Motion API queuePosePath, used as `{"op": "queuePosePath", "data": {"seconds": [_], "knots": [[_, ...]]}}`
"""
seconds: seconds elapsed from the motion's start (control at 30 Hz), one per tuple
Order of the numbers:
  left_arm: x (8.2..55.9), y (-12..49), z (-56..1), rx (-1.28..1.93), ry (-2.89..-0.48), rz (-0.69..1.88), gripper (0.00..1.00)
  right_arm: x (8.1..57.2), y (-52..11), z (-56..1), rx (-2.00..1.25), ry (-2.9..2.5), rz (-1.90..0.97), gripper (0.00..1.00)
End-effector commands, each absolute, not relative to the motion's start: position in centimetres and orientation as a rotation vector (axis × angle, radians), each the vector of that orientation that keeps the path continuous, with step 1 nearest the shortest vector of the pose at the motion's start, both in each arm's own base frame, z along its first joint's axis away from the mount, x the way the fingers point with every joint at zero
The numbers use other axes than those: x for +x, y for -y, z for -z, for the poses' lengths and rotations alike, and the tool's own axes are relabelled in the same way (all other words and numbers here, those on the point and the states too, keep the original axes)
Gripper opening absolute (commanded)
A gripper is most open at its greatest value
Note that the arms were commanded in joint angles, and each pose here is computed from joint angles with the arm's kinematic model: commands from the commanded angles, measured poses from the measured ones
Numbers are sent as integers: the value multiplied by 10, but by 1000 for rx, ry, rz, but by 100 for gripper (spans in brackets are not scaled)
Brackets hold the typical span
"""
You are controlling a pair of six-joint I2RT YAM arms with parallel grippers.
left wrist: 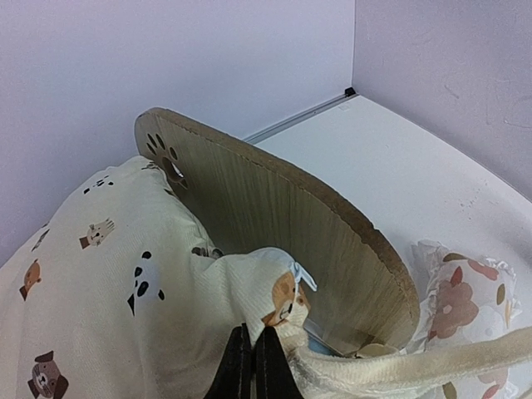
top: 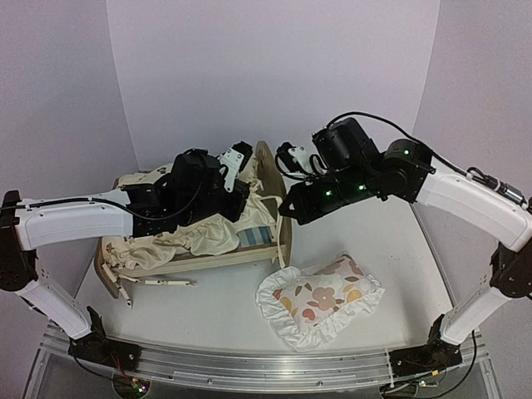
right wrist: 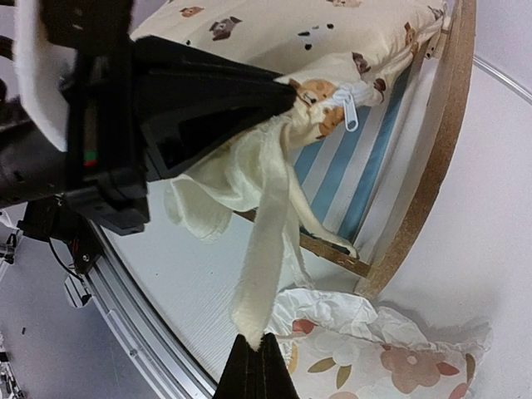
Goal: Set up the pet bed
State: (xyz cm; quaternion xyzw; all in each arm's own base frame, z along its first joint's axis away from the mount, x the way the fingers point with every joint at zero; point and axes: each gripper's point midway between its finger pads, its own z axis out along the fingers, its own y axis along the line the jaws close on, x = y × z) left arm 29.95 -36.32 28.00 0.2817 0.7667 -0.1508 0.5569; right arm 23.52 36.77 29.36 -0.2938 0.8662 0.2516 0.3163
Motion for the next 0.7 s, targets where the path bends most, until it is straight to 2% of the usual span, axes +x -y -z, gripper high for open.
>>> {"op": "queuePosePath", "data": {"seconds": [0.0,0.23,0.37,0.43,0.5,0.67], "knots": [[303,371,-295,646,-1783,394,0,232,-368,-323,-776,-2252,-729,0],[302,372,-290,648,-1788,400,0,234,-365,-255,-793,-2408,-617,2],[304,373,-285,651,-1796,391,0,244,-361,-227,-768,-2454,-504,26],[305,373,-283,649,-1800,375,0,247,-360,-225,-766,-2451,-485,43],[307,372,-281,648,-1800,358,0,248,-358,-226,-761,-2435,-475,55],[310,376,-272,667,-1811,340,0,257,-339,-225,-712,-2390,-373,65]]}}
